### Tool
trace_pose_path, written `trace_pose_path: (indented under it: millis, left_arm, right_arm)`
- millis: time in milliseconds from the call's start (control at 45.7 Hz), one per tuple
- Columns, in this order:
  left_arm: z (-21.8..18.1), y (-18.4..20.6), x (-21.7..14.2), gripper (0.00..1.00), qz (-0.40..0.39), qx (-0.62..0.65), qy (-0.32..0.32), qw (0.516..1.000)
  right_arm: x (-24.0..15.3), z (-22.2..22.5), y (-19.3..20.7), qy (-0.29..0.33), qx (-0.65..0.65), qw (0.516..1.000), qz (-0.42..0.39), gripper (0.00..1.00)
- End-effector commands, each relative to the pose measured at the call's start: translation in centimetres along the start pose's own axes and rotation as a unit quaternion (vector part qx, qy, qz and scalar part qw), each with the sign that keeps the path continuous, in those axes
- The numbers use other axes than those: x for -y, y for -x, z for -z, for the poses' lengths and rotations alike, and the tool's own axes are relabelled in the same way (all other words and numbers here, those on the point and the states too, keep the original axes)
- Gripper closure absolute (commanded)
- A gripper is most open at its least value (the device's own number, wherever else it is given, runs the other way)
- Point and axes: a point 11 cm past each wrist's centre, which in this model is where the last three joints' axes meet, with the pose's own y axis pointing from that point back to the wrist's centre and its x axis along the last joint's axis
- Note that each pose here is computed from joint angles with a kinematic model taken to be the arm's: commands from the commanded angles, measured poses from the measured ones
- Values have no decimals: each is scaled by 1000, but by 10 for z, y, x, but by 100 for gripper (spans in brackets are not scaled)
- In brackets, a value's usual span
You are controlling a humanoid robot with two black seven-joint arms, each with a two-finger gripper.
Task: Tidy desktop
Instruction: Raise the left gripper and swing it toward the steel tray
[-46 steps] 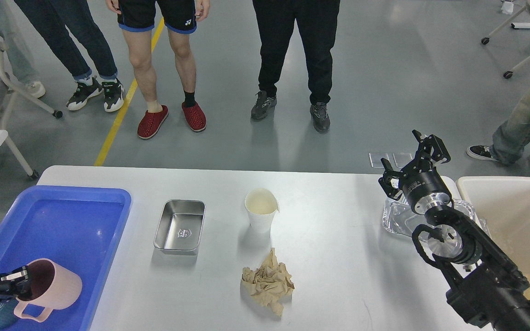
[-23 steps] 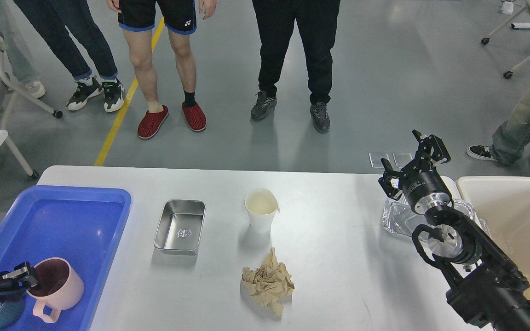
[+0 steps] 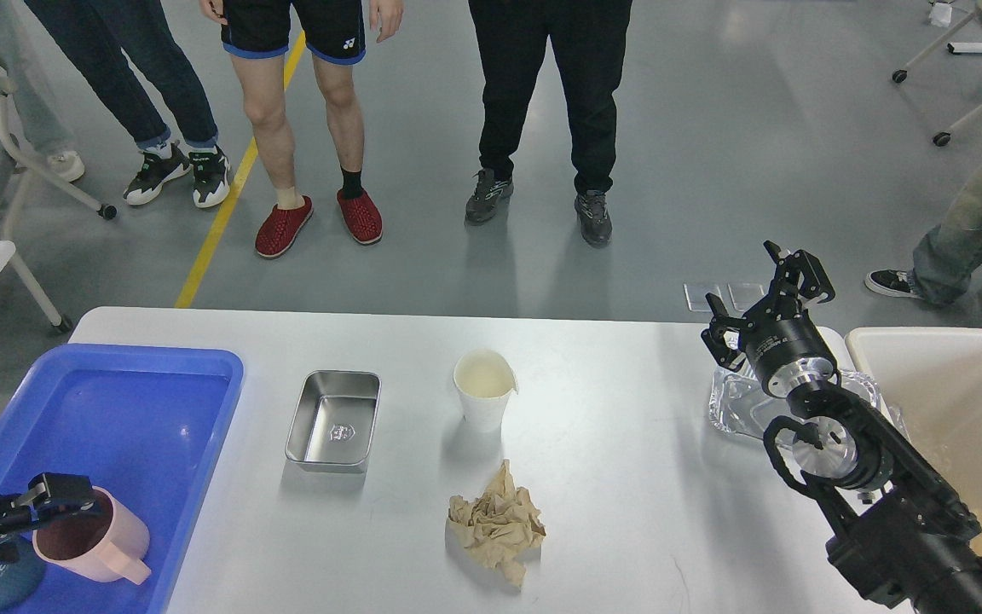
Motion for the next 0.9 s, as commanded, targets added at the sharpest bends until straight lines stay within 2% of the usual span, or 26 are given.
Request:
trace_pose_path:
  millis: [0,109,372,460,657,876]
  left_arm:
    - [-8,-13,-10,3,-18,-3,15,1000]
    - [-17,-29,-36,3,-32,9,33,999]
    - [-73,-85,-139,3,-99,84,94,987]
    - [-90,-94,-162,3,-115,104,114,981]
    - [-101,-100,-177,3,-130,115,125,977]
    - [-109,-102,-177,4,-136,119,132,975]
  right_arm:
    - [0,-1,0,1,0,1000,0,0]
    - [0,-1,0,1,1,1000,0,0]
    - [1,-6,5,3,7,1000,3,0]
    - [1,-5,5,2,7,1000,3,0]
    - [1,-6,6,3,9,1000,3,0]
    - [1,-7,6,3,9,1000,3,0]
